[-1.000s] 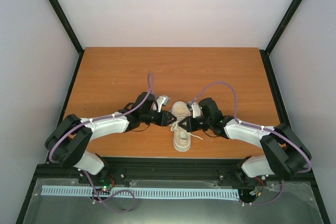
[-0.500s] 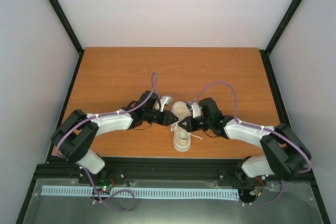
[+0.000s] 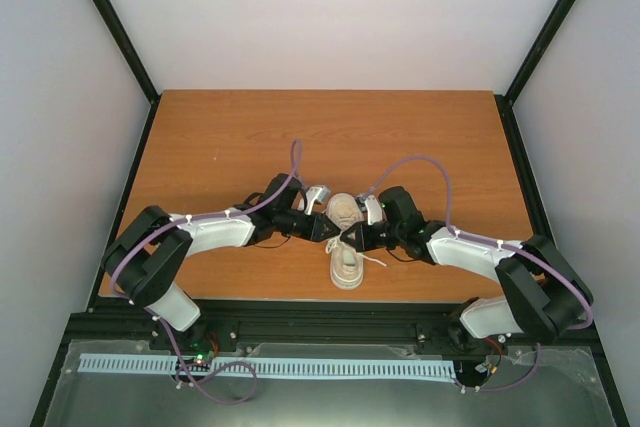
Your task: Tie the shoes
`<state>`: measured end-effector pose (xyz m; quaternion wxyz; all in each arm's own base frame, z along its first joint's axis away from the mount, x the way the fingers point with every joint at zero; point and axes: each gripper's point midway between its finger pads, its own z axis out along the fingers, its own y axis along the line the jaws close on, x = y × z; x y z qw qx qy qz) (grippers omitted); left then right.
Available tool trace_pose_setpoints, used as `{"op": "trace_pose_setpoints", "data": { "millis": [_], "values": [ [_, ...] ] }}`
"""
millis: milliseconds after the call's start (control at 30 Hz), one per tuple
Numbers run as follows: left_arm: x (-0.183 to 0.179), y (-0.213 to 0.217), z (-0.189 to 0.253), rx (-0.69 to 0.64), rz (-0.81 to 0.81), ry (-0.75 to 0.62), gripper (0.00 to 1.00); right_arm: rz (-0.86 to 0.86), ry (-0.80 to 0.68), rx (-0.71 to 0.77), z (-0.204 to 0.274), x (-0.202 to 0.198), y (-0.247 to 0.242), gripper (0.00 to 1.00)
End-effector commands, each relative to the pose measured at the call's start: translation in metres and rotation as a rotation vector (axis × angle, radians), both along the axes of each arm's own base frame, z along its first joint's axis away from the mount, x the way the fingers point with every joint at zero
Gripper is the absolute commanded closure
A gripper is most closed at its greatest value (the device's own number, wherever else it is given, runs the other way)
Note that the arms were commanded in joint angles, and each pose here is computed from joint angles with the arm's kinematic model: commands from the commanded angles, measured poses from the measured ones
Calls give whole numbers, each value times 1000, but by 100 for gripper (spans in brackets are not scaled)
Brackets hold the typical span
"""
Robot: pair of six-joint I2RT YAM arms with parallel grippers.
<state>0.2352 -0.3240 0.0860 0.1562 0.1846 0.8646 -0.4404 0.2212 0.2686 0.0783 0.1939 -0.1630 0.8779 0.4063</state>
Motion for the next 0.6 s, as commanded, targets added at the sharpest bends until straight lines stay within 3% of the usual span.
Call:
{"op": "trace_pose_setpoints", "data": {
  "millis": [0,267,500,567],
  "values": [
    [6,-8,9,-29,-23,-10,77,2,-31,9,4,0,1,97],
    [4,-14,10,-62,-54,7,85,-2,-34,7,5,0,0,97],
    [2,-17,15,-94,-53,13,99,-30,-58,-8,10,4,-5,97],
    [4,-17,19,-107,-38,6,99,-42,-67,-23,11,4,-8,93]
  ]
}}
